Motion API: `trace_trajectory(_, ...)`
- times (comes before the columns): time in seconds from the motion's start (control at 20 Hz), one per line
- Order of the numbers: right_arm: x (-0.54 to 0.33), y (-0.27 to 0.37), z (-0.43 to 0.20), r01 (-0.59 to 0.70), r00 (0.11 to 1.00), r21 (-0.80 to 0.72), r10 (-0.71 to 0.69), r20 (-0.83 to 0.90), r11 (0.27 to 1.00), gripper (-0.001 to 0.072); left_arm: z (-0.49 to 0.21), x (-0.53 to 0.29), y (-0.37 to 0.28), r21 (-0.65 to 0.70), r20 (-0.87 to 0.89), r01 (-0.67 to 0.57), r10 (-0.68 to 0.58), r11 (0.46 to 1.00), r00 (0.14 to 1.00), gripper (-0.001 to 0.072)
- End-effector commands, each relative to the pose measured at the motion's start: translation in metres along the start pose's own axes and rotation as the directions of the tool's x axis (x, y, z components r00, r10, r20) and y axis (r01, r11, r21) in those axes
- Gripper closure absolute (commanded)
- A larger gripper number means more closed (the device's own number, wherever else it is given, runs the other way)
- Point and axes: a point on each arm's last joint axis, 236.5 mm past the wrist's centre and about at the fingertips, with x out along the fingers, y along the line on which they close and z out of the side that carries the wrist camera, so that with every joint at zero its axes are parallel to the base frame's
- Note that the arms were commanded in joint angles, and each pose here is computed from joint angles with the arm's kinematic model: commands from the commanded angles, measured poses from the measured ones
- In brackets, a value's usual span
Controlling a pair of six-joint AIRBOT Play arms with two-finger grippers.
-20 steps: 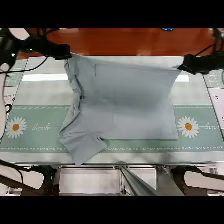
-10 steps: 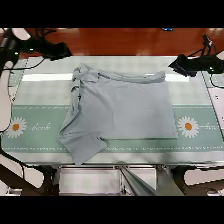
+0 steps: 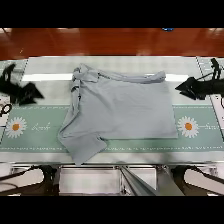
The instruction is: Fold the shirts.
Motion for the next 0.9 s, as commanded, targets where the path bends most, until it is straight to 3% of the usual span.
trace_trajectory(0.0,-0.005,0.007,-0.049,-0.042,0.999,0.005,0.042,0.005,0.999,0.0306,-0.056,0.027,0.018,-0.155,0.12,0.124,-0.105,0.98,0.987,0.0198)
trace_trajectory(0.25,-0.015,0.018,-0.081,-0.059,0.998,-0.023,0.06,0.023,0.998,0.0306,-0.135,0.038,0.019,-0.076,-0.103,0.179,-0.186,0.981,0.977,0.0198)
trace_trajectory(0.6,-0.017,0.033,-0.085,-0.111,0.994,-0.028,0.111,0.009,0.993,0.0306,-0.162,0.062,0.022,-0.122,-0.18,0.162,-0.182,0.979,0.967,0.0198)
trace_trajectory(0.85,-0.017,0.033,-0.085,-0.112,0.994,-0.026,0.112,0.009,0.993,0.0306,-0.166,0.074,0.01,-0.042,-0.202,0.168,-0.173,0.985,0.964,0.0198)
